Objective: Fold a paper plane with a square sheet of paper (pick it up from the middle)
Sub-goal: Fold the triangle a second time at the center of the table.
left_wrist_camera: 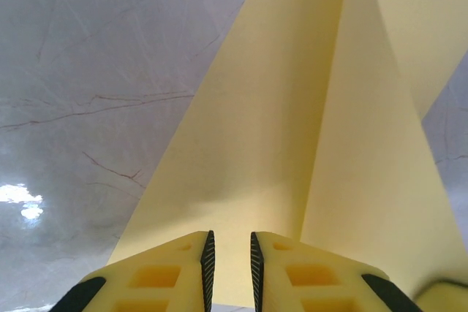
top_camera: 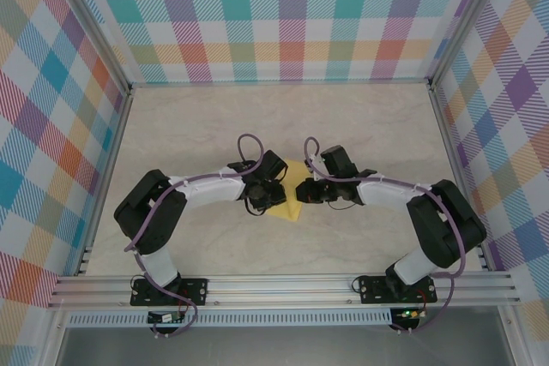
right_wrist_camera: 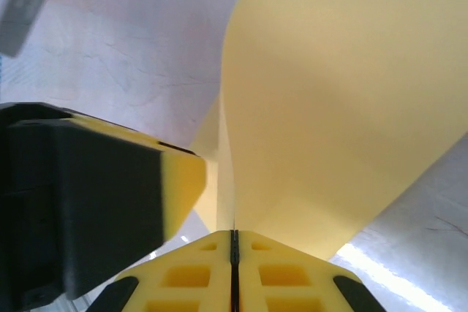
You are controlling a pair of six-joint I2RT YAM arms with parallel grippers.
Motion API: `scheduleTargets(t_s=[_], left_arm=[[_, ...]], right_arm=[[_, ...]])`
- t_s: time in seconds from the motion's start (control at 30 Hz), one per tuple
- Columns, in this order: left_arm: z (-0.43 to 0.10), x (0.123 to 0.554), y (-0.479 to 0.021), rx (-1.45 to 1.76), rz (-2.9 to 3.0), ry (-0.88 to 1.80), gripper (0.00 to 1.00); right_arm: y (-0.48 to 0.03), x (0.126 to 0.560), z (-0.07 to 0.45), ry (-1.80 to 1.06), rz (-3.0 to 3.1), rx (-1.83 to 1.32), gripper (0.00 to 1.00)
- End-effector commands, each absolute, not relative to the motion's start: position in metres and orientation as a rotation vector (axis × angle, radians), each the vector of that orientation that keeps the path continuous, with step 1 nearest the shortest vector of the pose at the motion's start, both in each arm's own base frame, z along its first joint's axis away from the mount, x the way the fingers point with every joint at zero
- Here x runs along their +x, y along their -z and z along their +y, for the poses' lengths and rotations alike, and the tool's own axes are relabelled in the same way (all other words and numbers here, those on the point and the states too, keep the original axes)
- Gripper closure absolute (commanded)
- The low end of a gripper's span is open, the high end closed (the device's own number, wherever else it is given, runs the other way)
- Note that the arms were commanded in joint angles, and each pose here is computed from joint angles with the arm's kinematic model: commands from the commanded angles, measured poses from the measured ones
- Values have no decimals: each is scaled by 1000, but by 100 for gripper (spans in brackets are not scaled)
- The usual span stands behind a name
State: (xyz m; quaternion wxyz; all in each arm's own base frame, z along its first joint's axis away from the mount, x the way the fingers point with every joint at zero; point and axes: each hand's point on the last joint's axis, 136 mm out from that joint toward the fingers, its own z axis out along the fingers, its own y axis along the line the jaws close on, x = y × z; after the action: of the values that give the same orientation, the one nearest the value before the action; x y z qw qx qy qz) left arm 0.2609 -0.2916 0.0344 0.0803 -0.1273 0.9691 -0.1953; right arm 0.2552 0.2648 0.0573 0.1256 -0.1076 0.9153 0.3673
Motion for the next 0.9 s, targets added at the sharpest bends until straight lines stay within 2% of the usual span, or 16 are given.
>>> scheduleTargets(t_s=[0.0, 0.87], left_arm=[[-289, 254, -33, -403, 2912, 613, 78], [-286, 247, -19, -361, 2969, 523, 80]], right_arm=[[-56, 260, 268, -1077, 2682, -344, 90], [-25, 273, 263, -917, 2769, -538, 89]])
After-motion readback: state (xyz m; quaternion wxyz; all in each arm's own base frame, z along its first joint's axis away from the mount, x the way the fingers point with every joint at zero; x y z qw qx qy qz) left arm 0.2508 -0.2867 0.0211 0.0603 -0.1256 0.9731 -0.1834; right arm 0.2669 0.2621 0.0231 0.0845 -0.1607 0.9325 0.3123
